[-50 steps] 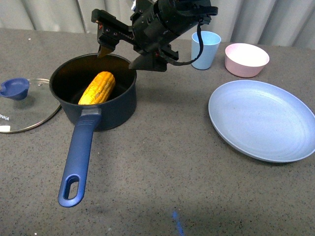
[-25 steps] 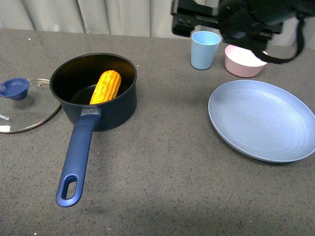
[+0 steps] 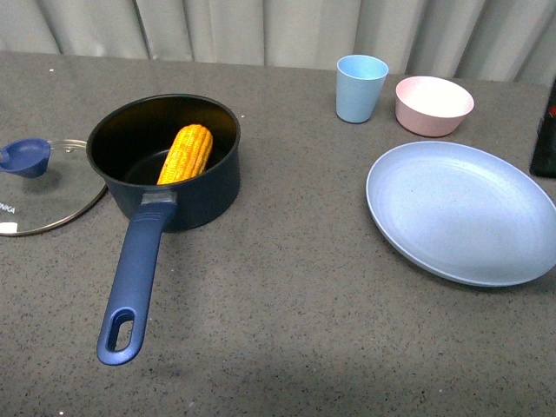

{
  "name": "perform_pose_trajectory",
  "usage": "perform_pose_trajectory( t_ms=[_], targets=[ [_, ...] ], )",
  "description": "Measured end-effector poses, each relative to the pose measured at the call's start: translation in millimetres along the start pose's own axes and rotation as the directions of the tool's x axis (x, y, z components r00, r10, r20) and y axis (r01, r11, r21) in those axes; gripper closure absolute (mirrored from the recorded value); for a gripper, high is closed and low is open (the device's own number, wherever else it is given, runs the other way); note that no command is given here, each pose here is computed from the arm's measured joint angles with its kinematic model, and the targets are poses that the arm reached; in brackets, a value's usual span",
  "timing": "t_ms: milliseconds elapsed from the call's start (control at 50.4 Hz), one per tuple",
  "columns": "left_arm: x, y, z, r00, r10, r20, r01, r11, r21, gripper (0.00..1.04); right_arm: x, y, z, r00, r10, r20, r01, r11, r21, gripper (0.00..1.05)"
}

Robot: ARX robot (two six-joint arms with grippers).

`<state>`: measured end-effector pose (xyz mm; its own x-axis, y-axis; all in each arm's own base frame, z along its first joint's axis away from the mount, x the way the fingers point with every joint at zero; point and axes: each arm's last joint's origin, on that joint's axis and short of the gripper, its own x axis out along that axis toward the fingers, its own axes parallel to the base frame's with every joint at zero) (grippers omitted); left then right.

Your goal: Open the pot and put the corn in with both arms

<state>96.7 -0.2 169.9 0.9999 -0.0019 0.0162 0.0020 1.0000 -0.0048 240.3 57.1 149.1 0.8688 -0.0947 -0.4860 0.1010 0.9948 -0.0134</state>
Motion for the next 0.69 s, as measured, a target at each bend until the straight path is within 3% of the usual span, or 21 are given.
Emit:
perform_pose_trajectory(
  t_ms=[159,377,436,496,575,694],
  targets=[
    [0.0,0.0,0.0,1.000,0.000,0.000,0.000,1.000,0.000,0.07,-27.4,-15.5,-21.5,0.997,-0.080,-0.006,0.080,0.996,0.027,0.09],
    [0.0,0.0,0.0,1.000,0.000,0.000,0.000,1.000,0.000,0.07,-52.0,-25.3,-28.0,0.980,-0.159,0.116,0.157,0.987,0.028,0.09],
    [0.0,0.0,0.0,1.000,0.000,0.000,0.000,1.000,0.000,0.07,-48.1,-28.3,-36.6,0.975,-0.013,0.224,0.011,1.000,0.008,0.20],
    [-0.1,0.0,0.1,1.000,0.000,0.002,0.000,1.000,0.000,0.07,-54.1,-33.7,-44.1,0.936,0.088,0.340,-0.086,0.996,-0.021,0.32],
    [0.0,0.0,-0.1,1.000,0.002,-0.001,-0.002,1.000,0.000,0.07,-66.8,-39.4,-31.2,0.893,0.112,0.437,-0.109,0.994,-0.032,0.49],
    [0.0,0.1,0.0,1.000,0.002,0.000,-0.002,1.000,0.000,0.07,-78.8,-47.1,-27.7,0.871,0.106,0.480,-0.104,0.994,-0.032,0.70]
  ],
)
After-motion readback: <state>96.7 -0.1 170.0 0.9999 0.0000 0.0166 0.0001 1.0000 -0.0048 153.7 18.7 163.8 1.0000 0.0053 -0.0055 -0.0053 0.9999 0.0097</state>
